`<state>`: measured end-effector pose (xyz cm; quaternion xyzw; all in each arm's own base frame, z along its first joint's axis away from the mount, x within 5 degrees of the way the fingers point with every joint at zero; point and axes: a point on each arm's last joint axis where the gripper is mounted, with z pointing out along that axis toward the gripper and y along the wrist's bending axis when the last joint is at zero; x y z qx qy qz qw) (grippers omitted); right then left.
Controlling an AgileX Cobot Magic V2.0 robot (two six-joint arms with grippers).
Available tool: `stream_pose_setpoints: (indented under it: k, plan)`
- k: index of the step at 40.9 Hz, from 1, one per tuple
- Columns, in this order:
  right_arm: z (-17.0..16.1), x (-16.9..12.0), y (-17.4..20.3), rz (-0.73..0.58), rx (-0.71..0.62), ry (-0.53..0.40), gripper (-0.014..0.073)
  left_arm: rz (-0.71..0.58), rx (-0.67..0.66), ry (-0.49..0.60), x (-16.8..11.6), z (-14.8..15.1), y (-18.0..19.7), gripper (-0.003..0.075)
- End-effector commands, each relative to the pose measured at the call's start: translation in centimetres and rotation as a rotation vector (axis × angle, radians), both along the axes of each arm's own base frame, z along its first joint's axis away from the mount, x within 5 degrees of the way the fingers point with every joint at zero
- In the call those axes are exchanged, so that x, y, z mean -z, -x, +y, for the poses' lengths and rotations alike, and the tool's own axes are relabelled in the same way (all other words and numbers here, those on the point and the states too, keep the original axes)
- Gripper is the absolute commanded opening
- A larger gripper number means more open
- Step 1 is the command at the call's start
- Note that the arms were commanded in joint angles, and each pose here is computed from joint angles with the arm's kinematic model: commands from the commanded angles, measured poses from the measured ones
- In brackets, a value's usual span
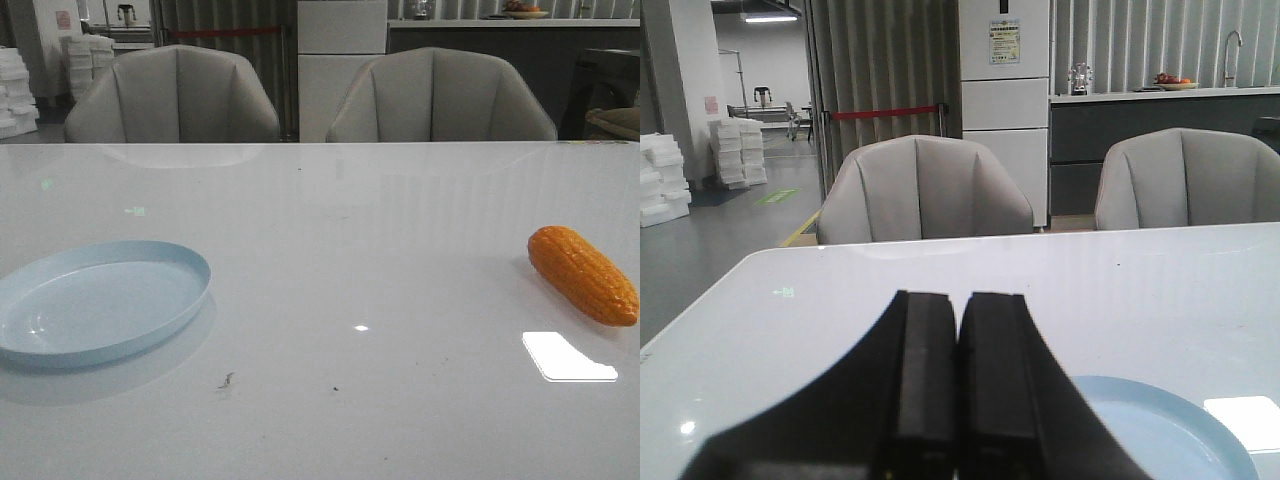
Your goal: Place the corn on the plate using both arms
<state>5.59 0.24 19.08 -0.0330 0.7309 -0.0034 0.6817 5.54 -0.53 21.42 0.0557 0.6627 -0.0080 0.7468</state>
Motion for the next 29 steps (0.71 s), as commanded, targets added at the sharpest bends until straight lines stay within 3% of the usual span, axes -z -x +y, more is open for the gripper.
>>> stream_pose_setpoints:
  k: [1, 29]
  plan:
    - [-0.02, -1.60, 0.15, -0.116, 0.000, 0.000, 0.0066, -0.063, 0.007, 0.022, 0.41, -0.02, 0.05, 0.0089]
    - [-0.02, -1.60, 0.15, -0.116, 0.000, 0.000, 0.0066, -0.050, 0.008, 0.021, 0.53, -0.02, 0.03, 0.0089]
